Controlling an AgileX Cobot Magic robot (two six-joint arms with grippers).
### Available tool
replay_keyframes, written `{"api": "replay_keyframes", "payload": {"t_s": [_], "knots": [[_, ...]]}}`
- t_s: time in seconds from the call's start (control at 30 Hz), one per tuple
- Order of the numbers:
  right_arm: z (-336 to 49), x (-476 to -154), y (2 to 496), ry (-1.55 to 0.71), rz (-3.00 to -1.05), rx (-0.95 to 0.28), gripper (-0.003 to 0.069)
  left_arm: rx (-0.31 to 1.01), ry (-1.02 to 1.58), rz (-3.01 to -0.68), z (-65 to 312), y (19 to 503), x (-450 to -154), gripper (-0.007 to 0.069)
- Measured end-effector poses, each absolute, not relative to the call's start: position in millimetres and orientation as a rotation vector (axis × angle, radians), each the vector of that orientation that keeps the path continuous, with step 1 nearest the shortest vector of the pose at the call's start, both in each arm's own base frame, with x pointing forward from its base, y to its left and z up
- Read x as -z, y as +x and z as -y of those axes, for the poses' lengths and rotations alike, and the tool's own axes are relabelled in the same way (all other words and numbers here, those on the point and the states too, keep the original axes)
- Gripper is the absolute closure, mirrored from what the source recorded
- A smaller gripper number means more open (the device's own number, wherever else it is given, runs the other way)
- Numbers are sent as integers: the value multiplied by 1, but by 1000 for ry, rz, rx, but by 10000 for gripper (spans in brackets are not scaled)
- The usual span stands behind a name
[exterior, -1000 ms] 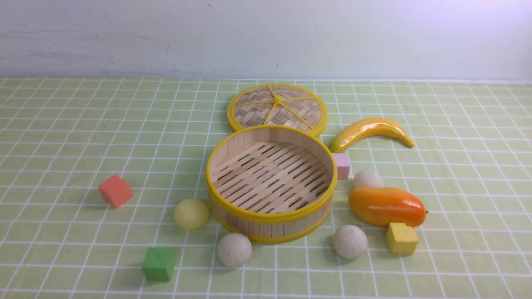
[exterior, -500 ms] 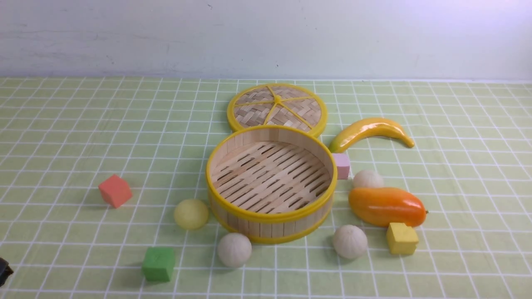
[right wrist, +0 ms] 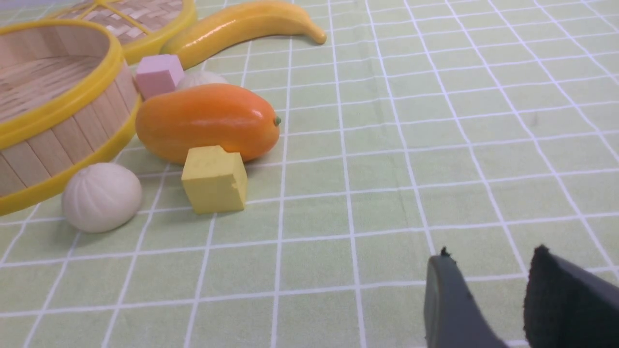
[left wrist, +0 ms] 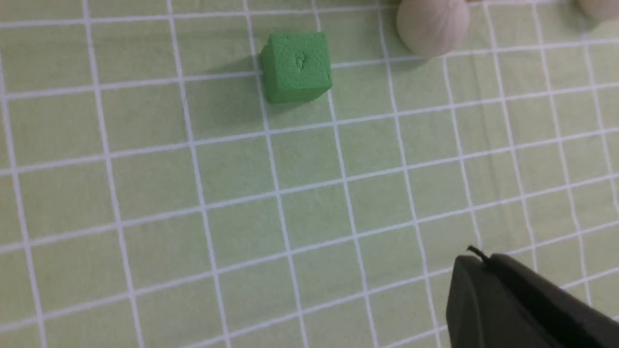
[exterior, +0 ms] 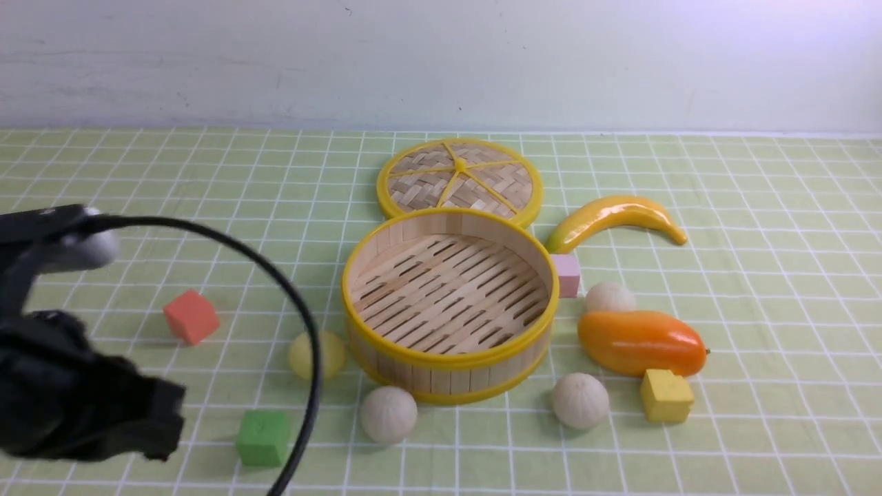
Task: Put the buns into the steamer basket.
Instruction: Use the left arm to grab a steamed stuffed bun
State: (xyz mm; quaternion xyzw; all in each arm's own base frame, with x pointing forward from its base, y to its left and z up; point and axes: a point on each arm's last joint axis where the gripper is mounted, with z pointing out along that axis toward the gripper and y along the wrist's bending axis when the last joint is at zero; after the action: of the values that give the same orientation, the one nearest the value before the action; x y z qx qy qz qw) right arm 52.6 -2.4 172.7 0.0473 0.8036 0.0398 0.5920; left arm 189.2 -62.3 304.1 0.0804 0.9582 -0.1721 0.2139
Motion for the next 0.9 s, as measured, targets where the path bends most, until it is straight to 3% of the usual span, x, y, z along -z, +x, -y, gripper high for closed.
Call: {"api": "replay_keyframes", "payload": {"t_s": [0.27, 0.5, 0.67, 0.8, 0.9], "knots": [[2, -173, 53, 110, -1869, -93, 418, 512, 343, -2721, 85, 274, -285, 638], [2, -173, 53, 110, -1869, -93, 418, 358, 550, -2758, 132, 311, -266, 638], [2, -173, 53, 110, -1869, -93, 418, 221, 555, -2763, 134, 334, -258, 638], [2, -173, 53, 110, -1869, -93, 418, 186, 551, -2767, 133, 349, -250, 581], [2, -173, 53, 110, -1869, -93, 418, 172, 570, -2778, 128, 359, -238, 468]]}}
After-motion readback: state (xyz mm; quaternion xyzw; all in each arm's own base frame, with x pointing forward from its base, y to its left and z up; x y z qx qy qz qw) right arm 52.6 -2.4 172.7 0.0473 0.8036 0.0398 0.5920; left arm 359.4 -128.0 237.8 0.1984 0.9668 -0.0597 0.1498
